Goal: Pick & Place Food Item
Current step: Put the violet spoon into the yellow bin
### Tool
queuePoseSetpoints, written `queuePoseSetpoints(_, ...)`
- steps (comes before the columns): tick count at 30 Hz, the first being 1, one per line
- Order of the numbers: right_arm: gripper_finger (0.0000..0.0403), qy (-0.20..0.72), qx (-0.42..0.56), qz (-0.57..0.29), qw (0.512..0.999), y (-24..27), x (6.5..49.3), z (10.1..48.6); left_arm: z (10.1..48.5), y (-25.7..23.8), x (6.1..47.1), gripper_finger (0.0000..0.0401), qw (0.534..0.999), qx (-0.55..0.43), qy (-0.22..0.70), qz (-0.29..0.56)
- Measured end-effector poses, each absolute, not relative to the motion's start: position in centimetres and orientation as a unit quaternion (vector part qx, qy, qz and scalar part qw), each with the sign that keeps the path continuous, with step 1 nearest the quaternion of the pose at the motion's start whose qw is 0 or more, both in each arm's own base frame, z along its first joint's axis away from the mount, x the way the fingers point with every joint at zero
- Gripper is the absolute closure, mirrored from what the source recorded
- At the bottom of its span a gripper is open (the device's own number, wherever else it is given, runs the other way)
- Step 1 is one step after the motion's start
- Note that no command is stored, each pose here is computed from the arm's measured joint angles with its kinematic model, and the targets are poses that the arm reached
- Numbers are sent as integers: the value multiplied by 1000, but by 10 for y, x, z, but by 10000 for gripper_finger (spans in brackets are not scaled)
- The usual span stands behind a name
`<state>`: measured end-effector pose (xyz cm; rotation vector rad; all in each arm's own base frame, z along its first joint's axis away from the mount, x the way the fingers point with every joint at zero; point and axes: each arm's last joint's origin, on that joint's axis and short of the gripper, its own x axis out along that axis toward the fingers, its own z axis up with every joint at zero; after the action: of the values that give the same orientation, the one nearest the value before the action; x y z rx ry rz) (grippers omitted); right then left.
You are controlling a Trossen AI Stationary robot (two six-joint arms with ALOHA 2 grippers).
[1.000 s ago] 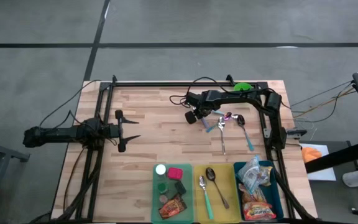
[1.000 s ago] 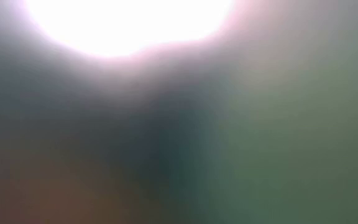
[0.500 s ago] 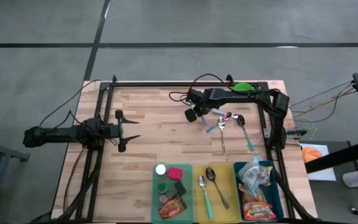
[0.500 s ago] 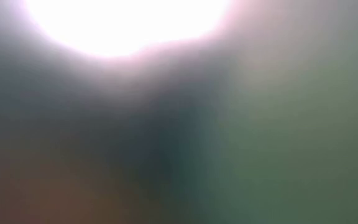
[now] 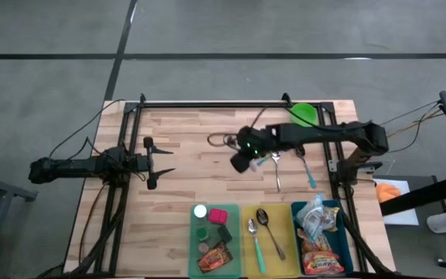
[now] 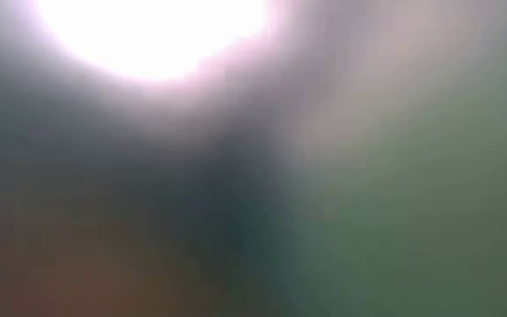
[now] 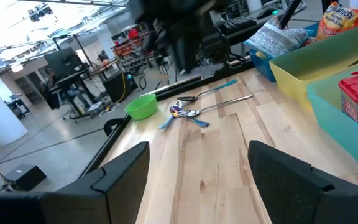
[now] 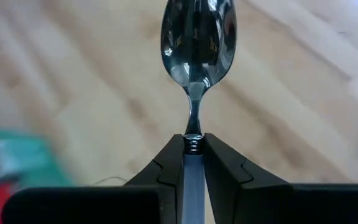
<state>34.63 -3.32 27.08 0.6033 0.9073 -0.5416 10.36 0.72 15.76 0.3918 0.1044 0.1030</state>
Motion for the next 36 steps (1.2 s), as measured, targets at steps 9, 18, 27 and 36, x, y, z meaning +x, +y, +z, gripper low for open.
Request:
queuePoseSetpoints(9, 363, 416, 254, -152, 860, 44, 324, 304, 158, 7, 104, 126, 978, 194, 52, 51)
queuePoseSetpoints(18, 363, 430, 271, -140, 850, 112, 296, 306, 158, 7, 104, 126, 978, 194, 52, 51)
queuePoseSetpoints(27, 363, 434, 349, -181, 811, 178, 271, 281, 158, 7, 104, 126, 978, 194, 51, 51)
queuePoseSetpoints(36, 363, 463, 383, -238, 763, 219, 258, 236, 158, 7, 104, 126, 978, 194, 52, 51)
